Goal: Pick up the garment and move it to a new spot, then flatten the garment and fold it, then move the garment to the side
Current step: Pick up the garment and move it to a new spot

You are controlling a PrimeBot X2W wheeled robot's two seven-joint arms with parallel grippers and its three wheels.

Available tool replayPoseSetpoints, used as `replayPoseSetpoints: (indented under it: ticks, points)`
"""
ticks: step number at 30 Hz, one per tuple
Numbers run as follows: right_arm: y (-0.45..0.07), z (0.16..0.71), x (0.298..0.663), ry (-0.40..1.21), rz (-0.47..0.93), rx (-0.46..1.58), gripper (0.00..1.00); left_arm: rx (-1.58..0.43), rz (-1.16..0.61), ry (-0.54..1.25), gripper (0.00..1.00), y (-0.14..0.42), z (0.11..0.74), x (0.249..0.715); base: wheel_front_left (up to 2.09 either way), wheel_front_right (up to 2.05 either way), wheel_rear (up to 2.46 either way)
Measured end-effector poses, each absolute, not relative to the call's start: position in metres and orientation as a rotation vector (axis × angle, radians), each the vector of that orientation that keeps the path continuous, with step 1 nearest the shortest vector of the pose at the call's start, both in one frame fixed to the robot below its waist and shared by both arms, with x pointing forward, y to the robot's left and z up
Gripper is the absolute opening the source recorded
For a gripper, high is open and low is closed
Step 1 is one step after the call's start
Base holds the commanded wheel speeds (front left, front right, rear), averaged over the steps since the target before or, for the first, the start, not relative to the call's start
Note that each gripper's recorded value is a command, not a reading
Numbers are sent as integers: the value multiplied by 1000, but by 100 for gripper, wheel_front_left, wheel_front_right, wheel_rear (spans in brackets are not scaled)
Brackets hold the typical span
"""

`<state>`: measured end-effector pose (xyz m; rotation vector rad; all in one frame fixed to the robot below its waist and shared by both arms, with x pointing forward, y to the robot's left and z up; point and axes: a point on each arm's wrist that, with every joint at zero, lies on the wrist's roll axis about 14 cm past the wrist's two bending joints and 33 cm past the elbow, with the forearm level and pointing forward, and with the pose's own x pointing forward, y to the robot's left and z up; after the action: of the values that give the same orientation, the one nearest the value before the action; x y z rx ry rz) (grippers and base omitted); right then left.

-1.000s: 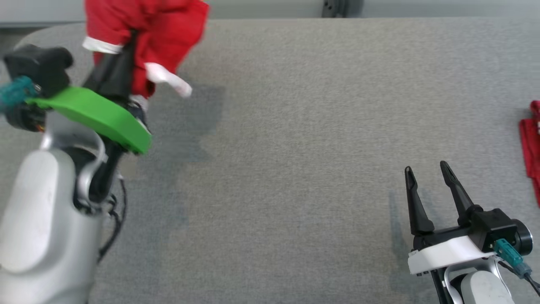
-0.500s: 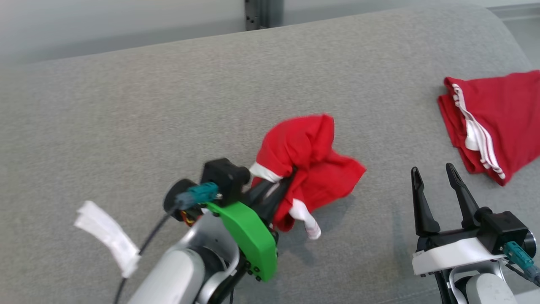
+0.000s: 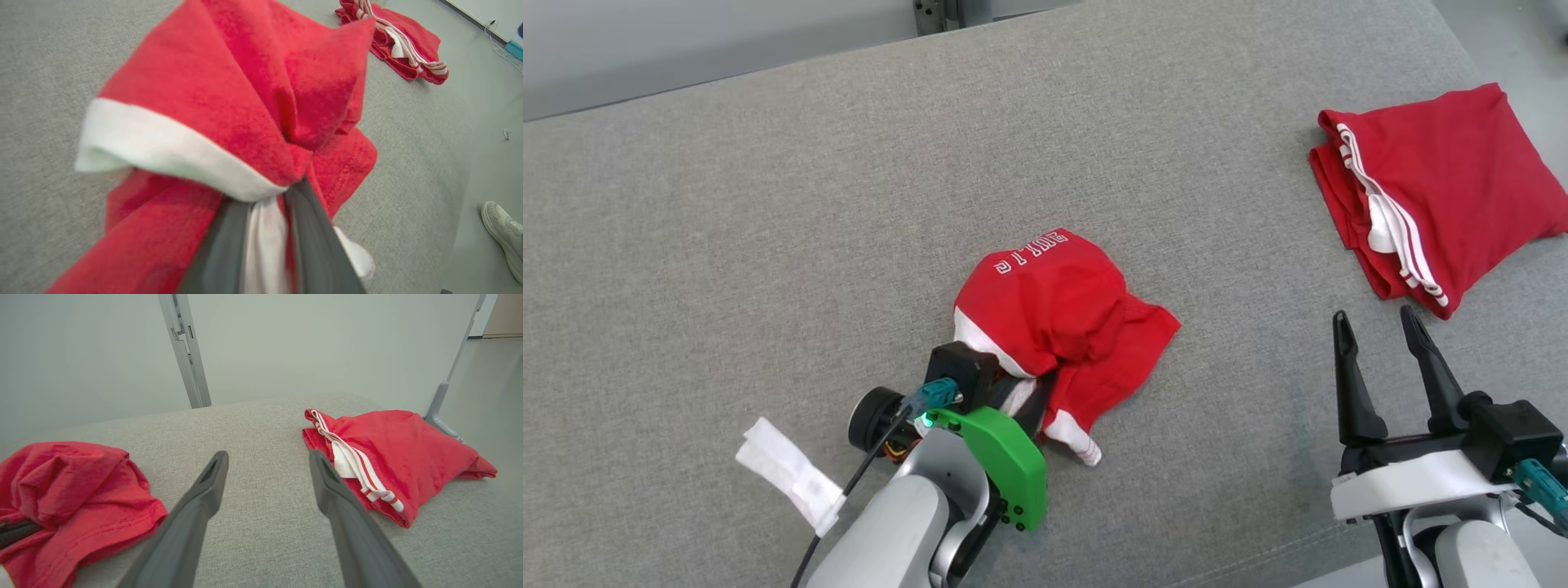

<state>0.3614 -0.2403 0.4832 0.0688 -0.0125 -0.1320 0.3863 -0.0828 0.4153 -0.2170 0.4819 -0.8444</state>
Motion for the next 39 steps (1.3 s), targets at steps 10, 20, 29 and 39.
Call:
replayPoseSetpoints:
  ticks: [10, 20, 29, 39]
  points:
    - [-258, 498, 346, -52, -180, 23, 100, -252, -580, 198, 100, -7, 470, 396, 0, 0, 0]
    - [-245, 512, 343, -90, -123, -39, 100, -192, -190, 81, 100, 116, 474, 366, 0, 0, 0]
    - [-205, 504, 340, -71, 5, -19, 100, -140, 34, 12, 100, 189, 483, 331, 0, 0, 0]
    - [-186, 500, 332, -62, 60, 31, 100, -144, 117, -57, 100, 217, 494, 305, 0, 0, 0]
